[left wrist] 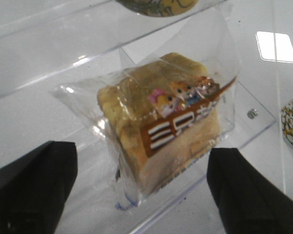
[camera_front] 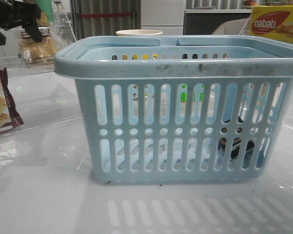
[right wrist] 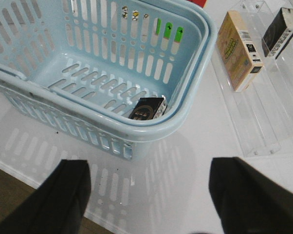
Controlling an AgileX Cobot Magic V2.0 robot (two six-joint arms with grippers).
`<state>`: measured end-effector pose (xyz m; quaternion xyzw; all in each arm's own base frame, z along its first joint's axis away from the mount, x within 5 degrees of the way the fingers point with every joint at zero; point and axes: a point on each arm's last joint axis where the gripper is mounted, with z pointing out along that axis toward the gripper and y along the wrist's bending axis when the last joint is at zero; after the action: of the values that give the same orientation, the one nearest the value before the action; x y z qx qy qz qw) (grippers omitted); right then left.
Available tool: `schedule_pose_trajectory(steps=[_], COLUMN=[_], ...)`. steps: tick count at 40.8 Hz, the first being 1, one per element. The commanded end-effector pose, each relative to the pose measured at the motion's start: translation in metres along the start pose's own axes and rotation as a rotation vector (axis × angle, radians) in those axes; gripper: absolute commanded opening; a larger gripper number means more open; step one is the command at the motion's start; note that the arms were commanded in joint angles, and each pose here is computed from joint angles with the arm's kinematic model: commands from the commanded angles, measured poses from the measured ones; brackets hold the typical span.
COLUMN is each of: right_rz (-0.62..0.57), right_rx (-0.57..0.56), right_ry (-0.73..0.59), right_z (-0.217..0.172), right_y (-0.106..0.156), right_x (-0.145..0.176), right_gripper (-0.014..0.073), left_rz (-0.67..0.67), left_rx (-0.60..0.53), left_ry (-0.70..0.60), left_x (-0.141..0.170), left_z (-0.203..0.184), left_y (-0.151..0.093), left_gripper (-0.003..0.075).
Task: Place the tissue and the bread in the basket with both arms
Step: 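Reach the left gripper to the shelf and grasp the wrapped bread, then carry the wrapped bread over the basket and open the left gripper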
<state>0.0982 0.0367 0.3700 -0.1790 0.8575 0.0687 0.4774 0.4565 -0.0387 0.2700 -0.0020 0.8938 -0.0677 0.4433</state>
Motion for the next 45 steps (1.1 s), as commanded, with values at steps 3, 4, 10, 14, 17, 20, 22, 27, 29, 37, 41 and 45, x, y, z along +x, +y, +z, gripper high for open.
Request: schedule_pose_trajectory(steps=[3, 4, 10, 14, 17, 20, 22, 27, 29, 37, 41, 45], right_rz=[-0.008, -0.008, -0.008, -0.008, -0.008, -0.008, -0.008, -0.008, -0.008, -0.008, -0.008, -0.008], right_rx=[0.016, 0.016, 0.016, 0.016, 0.016, 0.016, 0.016, 0.016, 0.016, 0.016, 0.016, 0.016], right_ry=[-0.095, -0.095, -0.095, -0.095, -0.095, -0.095, -0.095, -0.095, -0.095, -0.095, -0.095, -0.095], right_z=[-0.006, -0.006, -0.006, -0.006, -0.006, -0.006, -0.006, -0.006, -0.006, -0.006, -0.006, -0.006], right_y=[-0.002, -0.002, -0.002, -0.002, -0.002, -0.002, -0.002, -0.002, -0.002, -0.002, -0.002, -0.002], right_x=[-0.012, -0.012, -0.012, -0.012, -0.012, -0.012, -0.012, -0.012, -0.012, -0.012, -0.012, -0.012], right_gripper=[0.0603, 0.0603, 0.0603, 0.0603, 0.0603, 0.0603, 0.0603, 0.0603, 0.0603, 0.0603, 0.0603, 0.0603], left_rz=[-0.009, -0.010, -0.011, -0.012, -0.012, -0.012, -0.012, -0.012, -0.012, -0.008, -0.005, 0.001], left_rx=[0.004, 0.003, -0.005, -0.006, -0.006, -0.006, -0.006, -0.005, -0.004, 0.009, 0.016, 0.028], left_ry=[-0.209, -0.215, -0.251, -0.253, -0.248, -0.248, -0.248, -0.228, -0.210, -0.133, -0.138, -0.167], left_x=[-0.030, -0.029, -0.026, -0.025, -0.025, -0.025, -0.025, -0.023, -0.022, -0.023, -0.032, -0.042], left_z=[-0.007, -0.004, 0.008, 0.010, 0.011, 0.011, 0.011, 0.012, 0.011, -0.005, -0.024, -0.046], left_y=[-0.003, -0.003, 0.000, 0.000, 0.000, 0.000, 0.000, 0.000, 0.000, -0.004, -0.006, -0.011], left_gripper=[0.0601, 0.0601, 0.0601, 0.0598, 0.0566, 0.0505, 0.0450, 0.0317, 0.0265, 0.0104, 0.0091, 0.0092])
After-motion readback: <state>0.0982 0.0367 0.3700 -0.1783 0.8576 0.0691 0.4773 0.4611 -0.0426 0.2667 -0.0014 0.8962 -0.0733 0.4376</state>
